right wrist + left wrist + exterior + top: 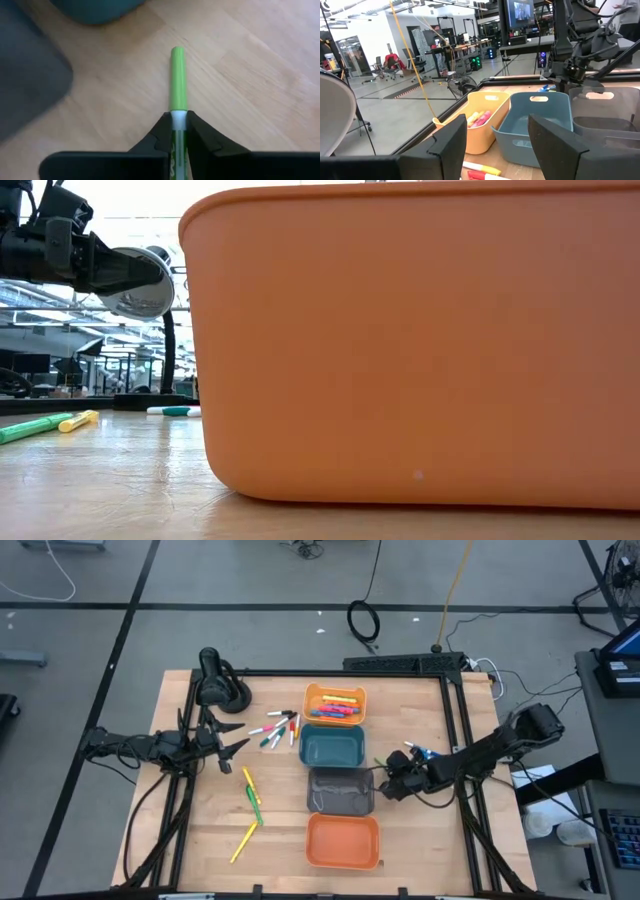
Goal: Pick & Place Markers
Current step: Put the left light green thin dry erase marker into the blue bin
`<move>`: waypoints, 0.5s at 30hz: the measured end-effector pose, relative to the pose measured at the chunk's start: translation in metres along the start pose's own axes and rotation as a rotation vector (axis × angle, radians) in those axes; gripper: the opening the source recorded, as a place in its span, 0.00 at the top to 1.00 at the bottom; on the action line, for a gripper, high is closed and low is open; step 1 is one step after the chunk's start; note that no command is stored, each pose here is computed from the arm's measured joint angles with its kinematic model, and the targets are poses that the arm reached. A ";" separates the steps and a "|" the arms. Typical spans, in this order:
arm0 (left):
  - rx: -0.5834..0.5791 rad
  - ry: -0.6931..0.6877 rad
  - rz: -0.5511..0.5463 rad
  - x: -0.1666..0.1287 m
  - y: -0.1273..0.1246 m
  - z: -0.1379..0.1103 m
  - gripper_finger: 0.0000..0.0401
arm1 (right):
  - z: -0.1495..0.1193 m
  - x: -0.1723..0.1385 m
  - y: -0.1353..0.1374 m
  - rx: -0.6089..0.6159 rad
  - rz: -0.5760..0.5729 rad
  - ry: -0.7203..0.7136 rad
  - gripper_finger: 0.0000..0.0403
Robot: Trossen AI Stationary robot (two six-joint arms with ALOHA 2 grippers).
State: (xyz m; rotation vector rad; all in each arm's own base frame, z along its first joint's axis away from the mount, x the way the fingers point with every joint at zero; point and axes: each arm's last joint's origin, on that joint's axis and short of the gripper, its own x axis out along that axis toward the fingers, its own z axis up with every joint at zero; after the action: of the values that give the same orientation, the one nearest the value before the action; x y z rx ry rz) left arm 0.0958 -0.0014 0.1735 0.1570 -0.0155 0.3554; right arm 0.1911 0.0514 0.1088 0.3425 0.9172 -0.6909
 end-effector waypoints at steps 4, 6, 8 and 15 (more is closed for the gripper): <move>0.000 0.000 0.000 0.000 0.000 0.000 0.47 | 0.008 -0.012 -0.009 -0.010 0.007 -0.026 0.95; 0.000 0.000 0.000 0.000 0.000 0.000 0.47 | 0.013 -0.019 -0.015 0.007 -0.004 -0.051 0.95; 0.000 0.000 0.000 0.000 0.000 0.000 0.47 | 0.016 -0.024 -0.020 0.011 -0.019 -0.074 0.95; 0.000 0.000 0.000 0.000 0.000 0.000 0.47 | 0.038 -0.040 -0.025 -0.039 0.015 -0.271 0.95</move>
State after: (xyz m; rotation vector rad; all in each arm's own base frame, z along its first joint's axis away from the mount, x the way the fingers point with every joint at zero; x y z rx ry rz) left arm 0.0958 -0.0014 0.1735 0.1570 -0.0156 0.3555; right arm 0.1807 0.0281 0.1642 0.2143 0.6693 -0.6854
